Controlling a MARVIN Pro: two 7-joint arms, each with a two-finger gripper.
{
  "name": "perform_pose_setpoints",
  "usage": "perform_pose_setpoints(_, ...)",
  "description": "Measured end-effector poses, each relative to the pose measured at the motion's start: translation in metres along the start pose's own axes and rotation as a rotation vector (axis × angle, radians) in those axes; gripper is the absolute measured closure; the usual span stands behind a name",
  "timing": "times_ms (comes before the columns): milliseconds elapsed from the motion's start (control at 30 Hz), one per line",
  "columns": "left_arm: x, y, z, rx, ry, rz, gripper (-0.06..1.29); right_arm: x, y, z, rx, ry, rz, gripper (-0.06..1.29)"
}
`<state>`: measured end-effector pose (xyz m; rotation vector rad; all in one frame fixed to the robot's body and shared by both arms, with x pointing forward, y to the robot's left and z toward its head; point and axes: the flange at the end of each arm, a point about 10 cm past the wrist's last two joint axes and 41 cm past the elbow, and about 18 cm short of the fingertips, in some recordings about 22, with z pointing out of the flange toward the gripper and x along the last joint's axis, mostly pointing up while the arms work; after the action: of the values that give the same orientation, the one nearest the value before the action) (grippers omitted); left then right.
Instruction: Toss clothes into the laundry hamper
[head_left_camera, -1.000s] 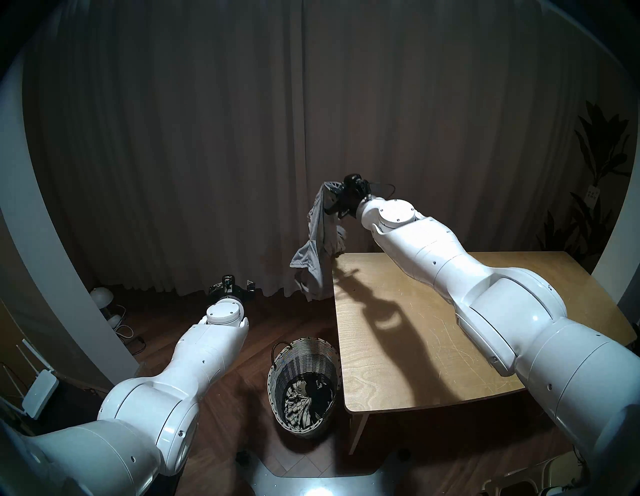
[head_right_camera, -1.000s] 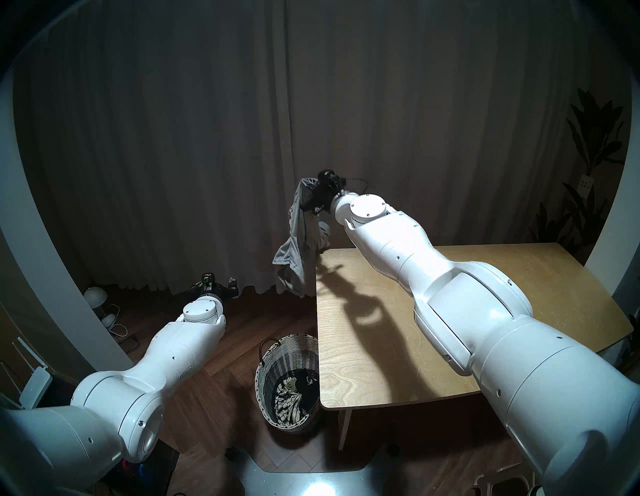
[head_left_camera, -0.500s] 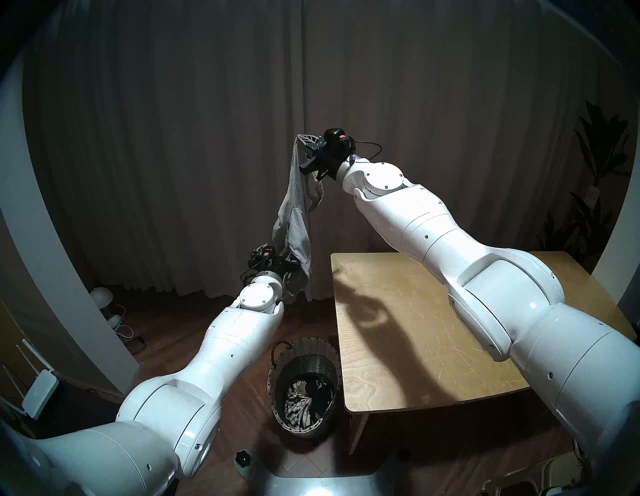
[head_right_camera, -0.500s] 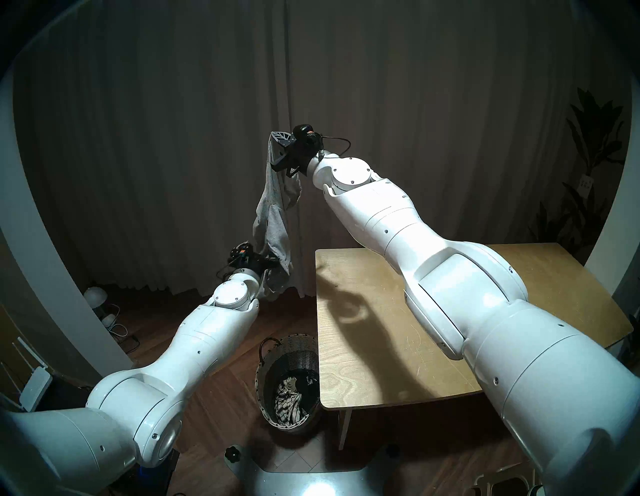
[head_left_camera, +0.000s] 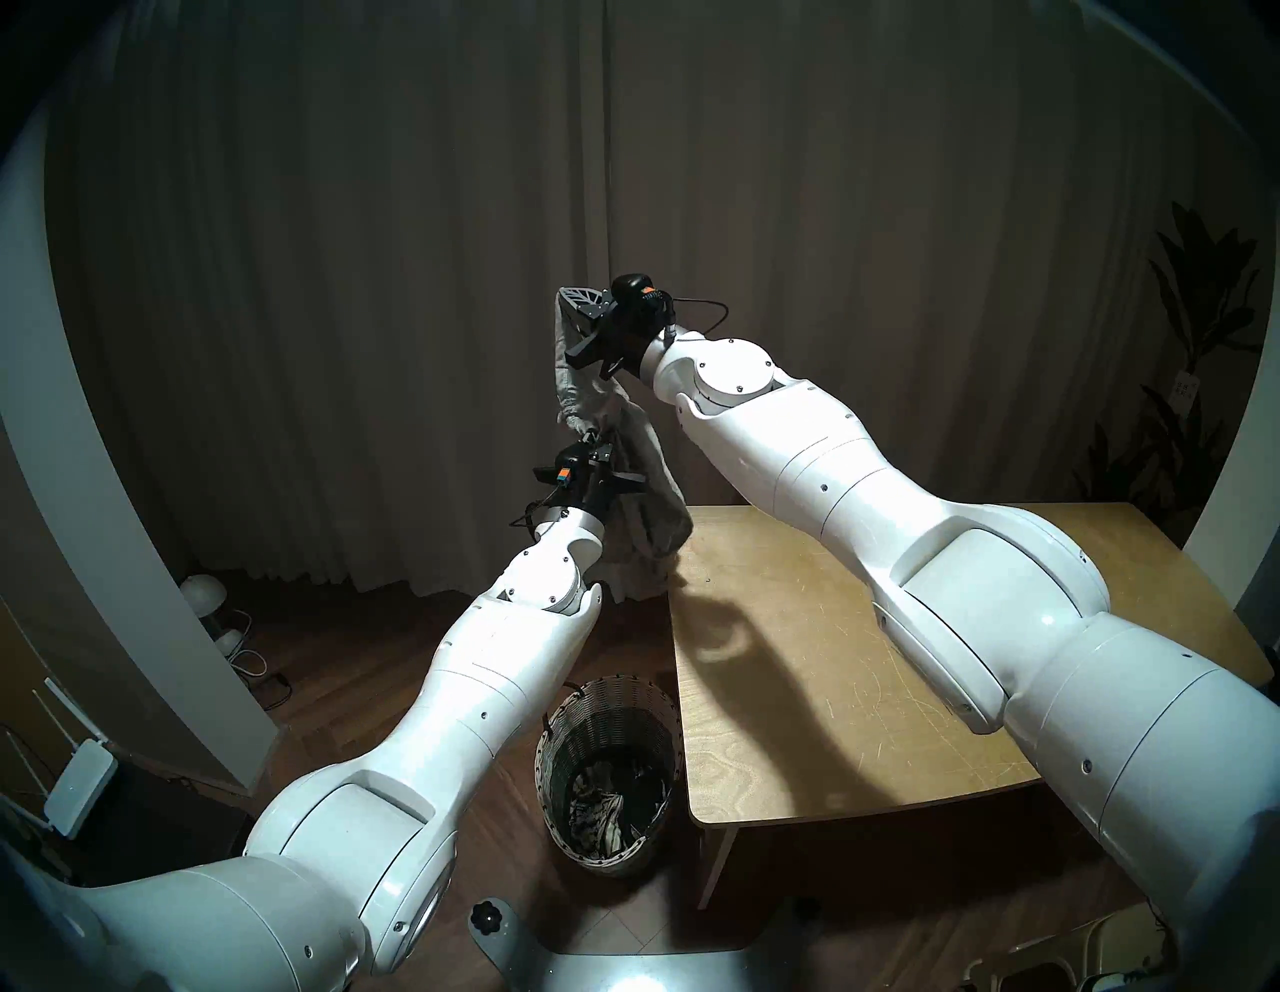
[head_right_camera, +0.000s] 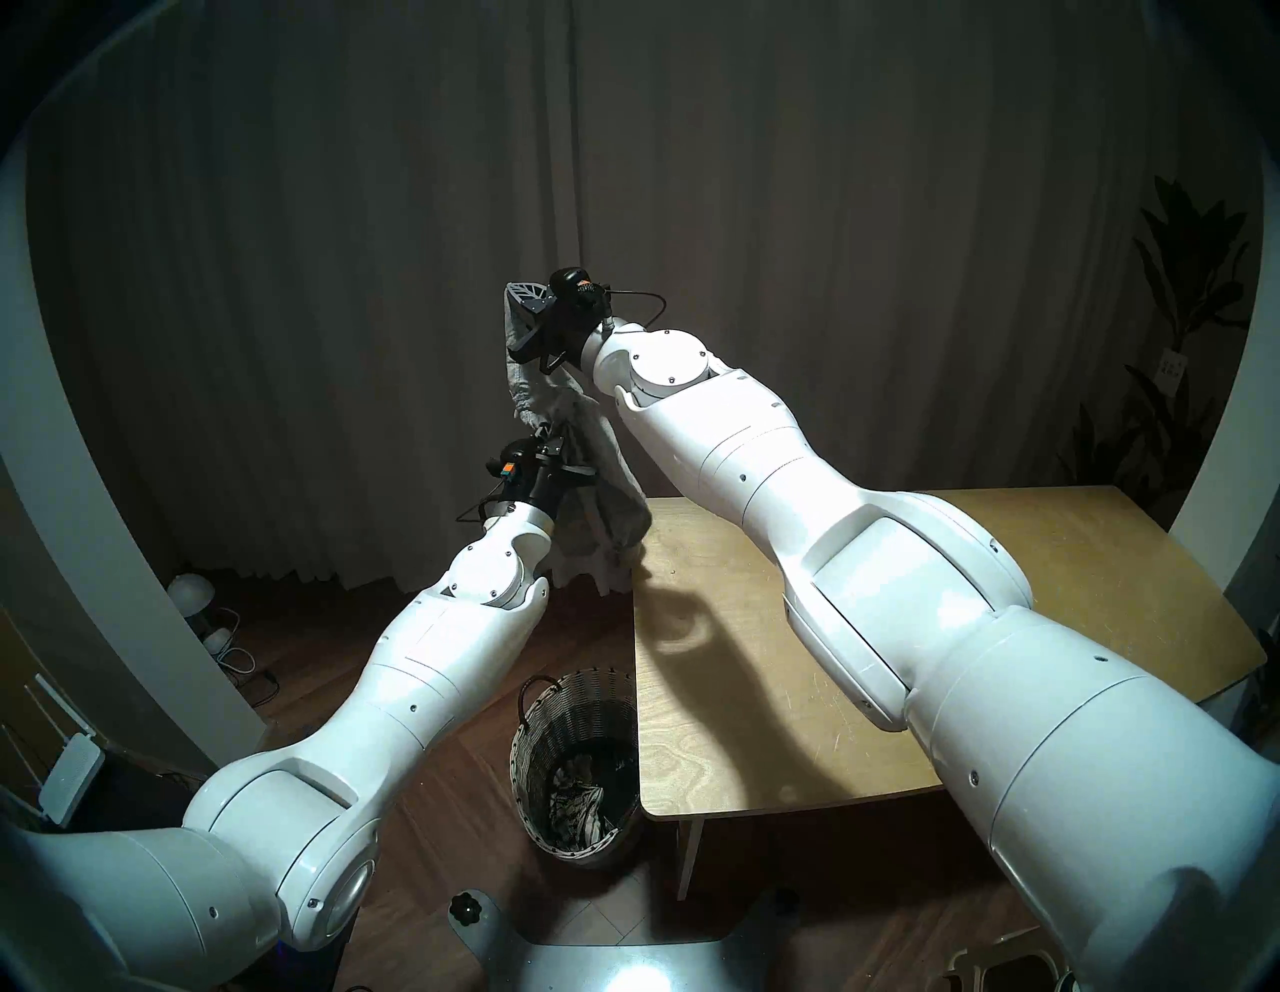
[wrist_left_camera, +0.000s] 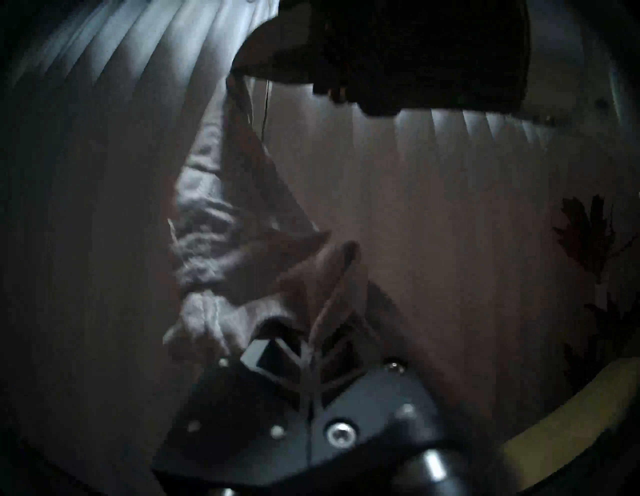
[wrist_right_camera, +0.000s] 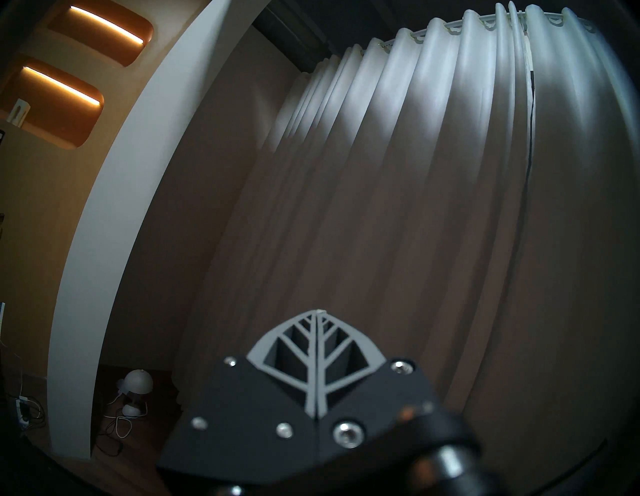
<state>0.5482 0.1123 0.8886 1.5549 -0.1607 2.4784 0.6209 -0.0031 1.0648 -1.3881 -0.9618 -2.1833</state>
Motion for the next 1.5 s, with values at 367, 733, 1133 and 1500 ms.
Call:
perform_pose_setpoints(367,0.02,-0.035,-0.03,0.018,0.137,0.057,1.26,-0.011,0.007,-0.01,-0.025,-0.01,-0.018,1.26)
perform_pose_setpoints(733,0.044,-0.077,-0.056,0.044,0.198,0.14,1.26,-0.057,0.047,-0.064,-0.086,-0.098,-0.091,0.19)
perform_pose_setpoints(1133,0.011,-0.071,-0.095,-0.029,0.016,0.166,1.26,-0.117,0.134,-0.178,-0.32,-0.248,-0.109,-0.02)
perform_pose_setpoints(1500,-0.063,-0.076,-0.123,-0.042,-0.312,0.175,1.26,-0.136,0.188,-0.28,-0.478,-0.302,-0.142,-0.02)
